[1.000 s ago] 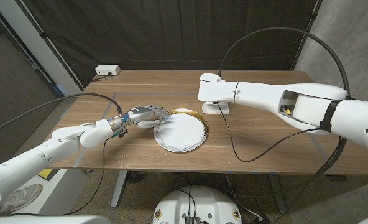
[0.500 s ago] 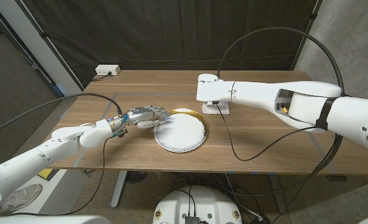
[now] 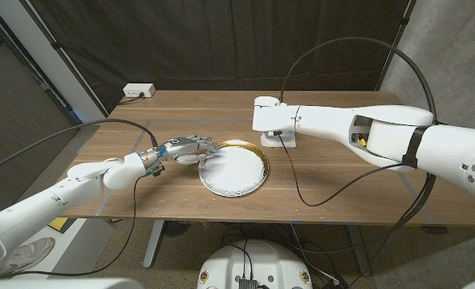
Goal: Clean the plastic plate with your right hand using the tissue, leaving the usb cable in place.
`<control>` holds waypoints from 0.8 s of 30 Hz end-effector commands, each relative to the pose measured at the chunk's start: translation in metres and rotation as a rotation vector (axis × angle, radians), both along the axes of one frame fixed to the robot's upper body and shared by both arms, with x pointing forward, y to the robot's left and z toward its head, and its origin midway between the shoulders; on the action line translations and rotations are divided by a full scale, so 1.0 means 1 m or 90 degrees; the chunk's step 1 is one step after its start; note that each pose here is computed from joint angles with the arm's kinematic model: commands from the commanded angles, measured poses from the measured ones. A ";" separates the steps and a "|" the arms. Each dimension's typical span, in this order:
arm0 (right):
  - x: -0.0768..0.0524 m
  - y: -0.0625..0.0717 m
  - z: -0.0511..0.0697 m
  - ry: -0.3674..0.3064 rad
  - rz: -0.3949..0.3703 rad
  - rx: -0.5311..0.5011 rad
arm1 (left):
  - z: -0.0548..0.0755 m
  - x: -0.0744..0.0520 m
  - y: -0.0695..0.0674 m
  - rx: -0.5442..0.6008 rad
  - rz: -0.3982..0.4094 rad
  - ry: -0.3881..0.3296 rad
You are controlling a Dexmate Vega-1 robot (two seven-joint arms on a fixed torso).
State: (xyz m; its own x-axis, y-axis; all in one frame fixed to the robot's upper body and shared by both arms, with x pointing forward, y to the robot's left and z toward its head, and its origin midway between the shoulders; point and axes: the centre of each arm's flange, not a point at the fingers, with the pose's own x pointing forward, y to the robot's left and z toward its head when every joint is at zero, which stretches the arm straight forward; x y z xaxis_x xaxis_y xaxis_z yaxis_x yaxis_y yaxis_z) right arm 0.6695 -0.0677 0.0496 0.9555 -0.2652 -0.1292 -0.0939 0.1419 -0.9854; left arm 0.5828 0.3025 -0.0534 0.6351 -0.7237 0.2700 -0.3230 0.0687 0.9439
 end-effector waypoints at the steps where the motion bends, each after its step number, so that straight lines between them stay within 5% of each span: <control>1: 0.008 -0.002 -0.010 0.000 -0.028 -0.003 | 0.003 0.005 -0.003 0.002 -0.004 0.002; 10: 0.011 -0.005 -0.019 -0.025 -0.035 -0.004 | 0.005 0.007 -0.005 0.004 -0.004 0.003; 24: 0.005 -0.005 -0.023 -0.140 -0.029 -0.022 | 0.006 0.008 -0.008 0.010 -0.003 0.001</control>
